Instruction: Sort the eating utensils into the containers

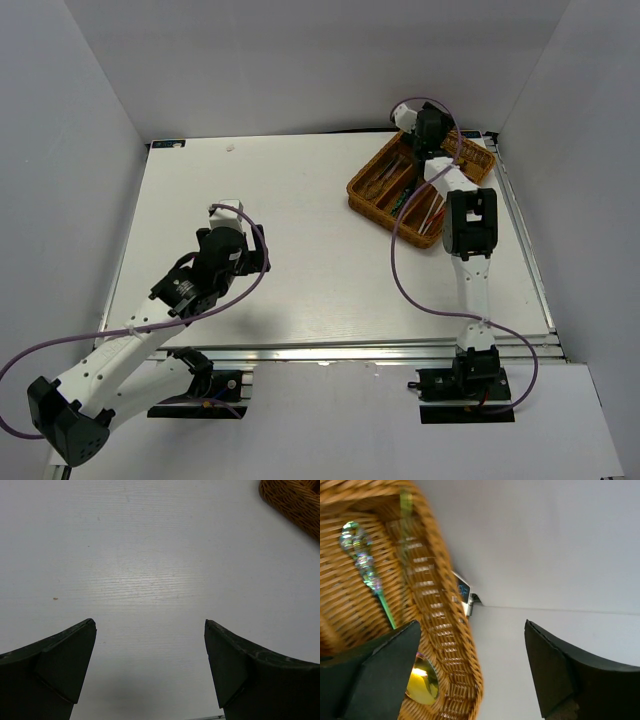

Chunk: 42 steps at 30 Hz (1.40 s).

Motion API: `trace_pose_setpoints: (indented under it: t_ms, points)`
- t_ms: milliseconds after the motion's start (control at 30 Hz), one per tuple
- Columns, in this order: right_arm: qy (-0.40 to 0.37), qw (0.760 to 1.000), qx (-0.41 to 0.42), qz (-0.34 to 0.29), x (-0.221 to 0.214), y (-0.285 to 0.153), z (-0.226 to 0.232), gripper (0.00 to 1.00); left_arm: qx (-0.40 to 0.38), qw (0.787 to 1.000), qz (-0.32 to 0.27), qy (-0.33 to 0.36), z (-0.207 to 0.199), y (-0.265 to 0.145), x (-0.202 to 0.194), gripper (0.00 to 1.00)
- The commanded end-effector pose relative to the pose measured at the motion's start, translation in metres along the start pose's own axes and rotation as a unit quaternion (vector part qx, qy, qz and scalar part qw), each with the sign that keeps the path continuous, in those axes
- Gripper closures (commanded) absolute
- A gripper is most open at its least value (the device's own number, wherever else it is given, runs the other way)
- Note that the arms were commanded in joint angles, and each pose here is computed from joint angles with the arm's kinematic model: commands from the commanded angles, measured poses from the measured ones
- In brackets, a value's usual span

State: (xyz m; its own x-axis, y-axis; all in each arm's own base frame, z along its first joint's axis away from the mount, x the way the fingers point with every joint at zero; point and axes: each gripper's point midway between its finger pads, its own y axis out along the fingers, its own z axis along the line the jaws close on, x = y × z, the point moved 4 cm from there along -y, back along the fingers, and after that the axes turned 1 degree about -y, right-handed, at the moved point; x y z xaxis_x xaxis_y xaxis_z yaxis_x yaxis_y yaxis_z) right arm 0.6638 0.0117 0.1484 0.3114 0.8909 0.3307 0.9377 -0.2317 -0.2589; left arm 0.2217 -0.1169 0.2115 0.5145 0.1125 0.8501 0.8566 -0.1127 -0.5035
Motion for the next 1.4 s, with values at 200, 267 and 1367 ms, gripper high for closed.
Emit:
trace_pose_setpoints:
  t_ms: [200, 267, 1367]
  points:
    - [0.147, 0.986, -0.063, -0.052, 0.033, -0.041, -0.111, 0.11, 0.011, 1.000, -0.012, -0.004, 0.002, -0.002, 0.004, 0.02]
    - [0.187, 0.979, -0.043, -0.075, 0.045, -0.056, -0.126, 0.11, 0.020, 1.000, -0.015, -0.005, 0.004, -0.002, 0.005, 0.02]
    - [0.599, 0.775, 0.153, -0.129, -0.036, -0.449, -0.098, 0.11, 0.245, 0.943, -0.204, -0.100, 0.085, -0.082, 0.083, 0.02]
